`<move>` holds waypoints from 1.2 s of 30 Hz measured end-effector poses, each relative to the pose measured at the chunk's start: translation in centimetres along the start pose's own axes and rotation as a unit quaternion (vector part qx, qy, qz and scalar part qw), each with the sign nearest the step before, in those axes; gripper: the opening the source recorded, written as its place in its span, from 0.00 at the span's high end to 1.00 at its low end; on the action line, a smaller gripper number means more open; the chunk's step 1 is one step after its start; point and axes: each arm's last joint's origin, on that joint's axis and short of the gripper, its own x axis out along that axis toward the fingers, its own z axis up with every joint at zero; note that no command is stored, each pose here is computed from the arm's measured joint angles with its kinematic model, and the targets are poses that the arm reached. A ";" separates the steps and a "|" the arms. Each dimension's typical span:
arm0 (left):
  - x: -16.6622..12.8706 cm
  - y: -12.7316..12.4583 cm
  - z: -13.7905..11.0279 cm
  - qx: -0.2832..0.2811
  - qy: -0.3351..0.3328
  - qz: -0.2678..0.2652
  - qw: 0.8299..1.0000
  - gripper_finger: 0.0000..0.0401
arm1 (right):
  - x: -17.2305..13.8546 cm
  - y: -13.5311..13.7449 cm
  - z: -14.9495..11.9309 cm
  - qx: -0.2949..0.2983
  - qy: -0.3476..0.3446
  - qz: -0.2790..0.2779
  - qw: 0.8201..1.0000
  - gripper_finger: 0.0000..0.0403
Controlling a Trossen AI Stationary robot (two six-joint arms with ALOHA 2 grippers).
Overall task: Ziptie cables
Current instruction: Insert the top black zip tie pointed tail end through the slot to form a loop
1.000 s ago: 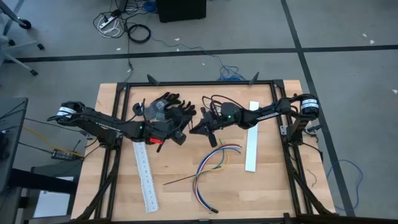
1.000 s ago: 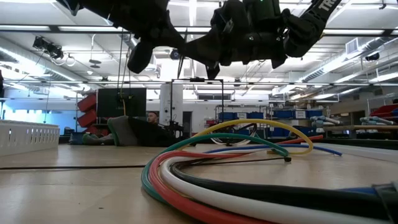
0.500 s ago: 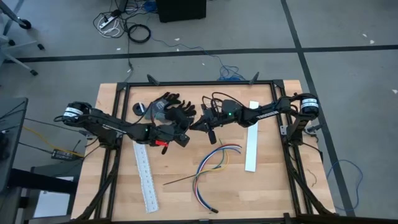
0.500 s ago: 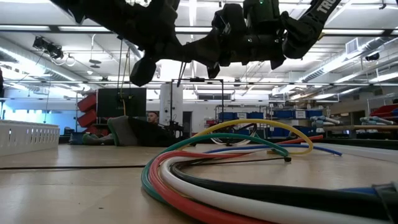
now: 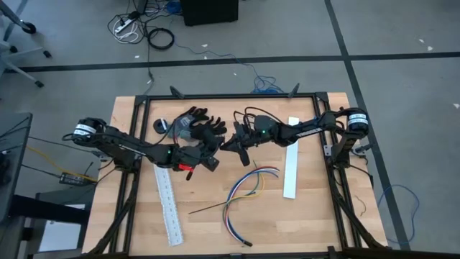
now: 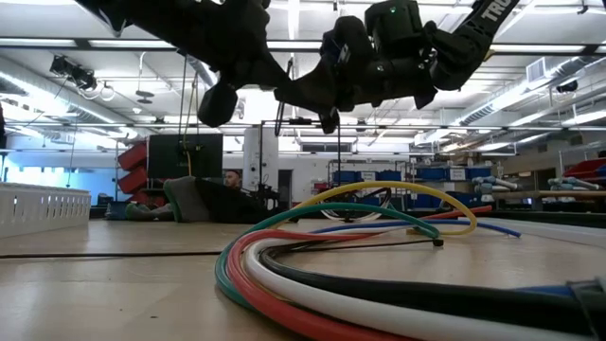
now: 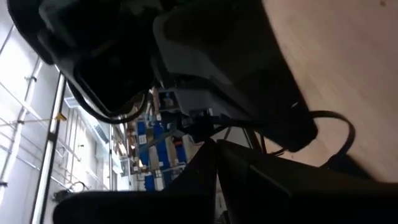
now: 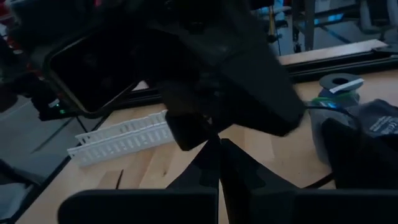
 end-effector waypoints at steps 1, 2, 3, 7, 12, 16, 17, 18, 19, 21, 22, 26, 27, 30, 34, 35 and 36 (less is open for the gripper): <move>0.0 0.0 0.0 0.007 0.000 -0.001 1.000 1.00 | 0.0 0.0 0.0 0.003 0.001 0.000 1.000 1.00; 0.0 -0.1 0.0 0.012 0.001 -0.002 1.000 1.00 | 0.0 0.0 0.0 0.006 0.001 0.000 1.000 1.00; 0.0 -0.1 -0.1 0.013 0.002 -0.002 1.000 1.00 | 0.0 0.0 0.0 0.008 0.001 0.003 1.000 1.00; -0.1 -0.5 -0.2 0.027 0.009 -0.001 1.000 1.00 | 0.0 0.0 -0.2 0.015 0.009 0.005 1.000 1.00; -0.1 -0.7 -0.3 0.053 0.022 -0.001 0.998 1.00 | 0.0 0.0 -0.4 0.029 0.021 0.006 0.999 1.00; -0.2 -0.7 -0.3 0.064 0.021 -0.001 0.998 1.00 | 0.0 0.0 -0.4 0.033 0.020 0.007 0.999 1.00; -0.2 -0.7 -0.3 0.068 0.021 -0.001 0.997 1.00 | 0.0 0.0 -0.4 0.033 0.020 0.008 0.999 1.00; -0.2 -0.7 -0.3 0.071 0.021 -0.001 0.997 1.00 | 0.0 0.0 -0.4 0.033 0.020 0.008 0.999 1.00; -0.2 -0.7 -0.3 0.076 0.021 -0.001 0.997 1.00 | 0.0 0.0 -0.4 0.035 0.020 0.008 0.999 1.00; -0.2 -0.7 -0.3 0.086 0.023 -0.001 0.996 1.00 | 0.0 0.0 -0.4 0.038 0.020 0.009 0.999 1.00; -0.2 -0.7 -0.3 0.092 0.025 -0.002 0.995 1.00 | 0.0 0.0 -0.4 0.038 0.020 0.010 0.999 1.00; -0.2 -0.7 -0.3 0.107 0.034 -0.001 0.994 1.00 | 0.0 0.0 -0.4 0.045 0.021 0.013 0.999 1.00; -0.2 -0.7 -0.3 0.109 0.035 -0.001 0.993 1.00 | 0.0 0.1 -0.4 0.046 0.022 0.015 0.999 1.00; -0.2 -0.7 -0.3 0.122 0.035 -0.002 0.992 1.00 | 0.0 0.1 -0.4 0.046 0.023 0.017 0.999 1.00; 0.1 -1.4 -0.2 0.157 0.038 -0.014 0.987 1.00 | 0.0 0.1 -0.4 0.047 0.024 0.020 0.998 1.00; 0.2 -1.7 -0.1 0.164 0.038 -0.018 0.986 1.00 | 0.0 0.1 -0.4 0.046 0.024 0.020 0.998 1.00; 0.3 -1.9 0.0 0.170 0.039 -0.023 0.984 1.00 | 0.0 0.1 -0.4 0.046 0.024 0.020 0.998 1.00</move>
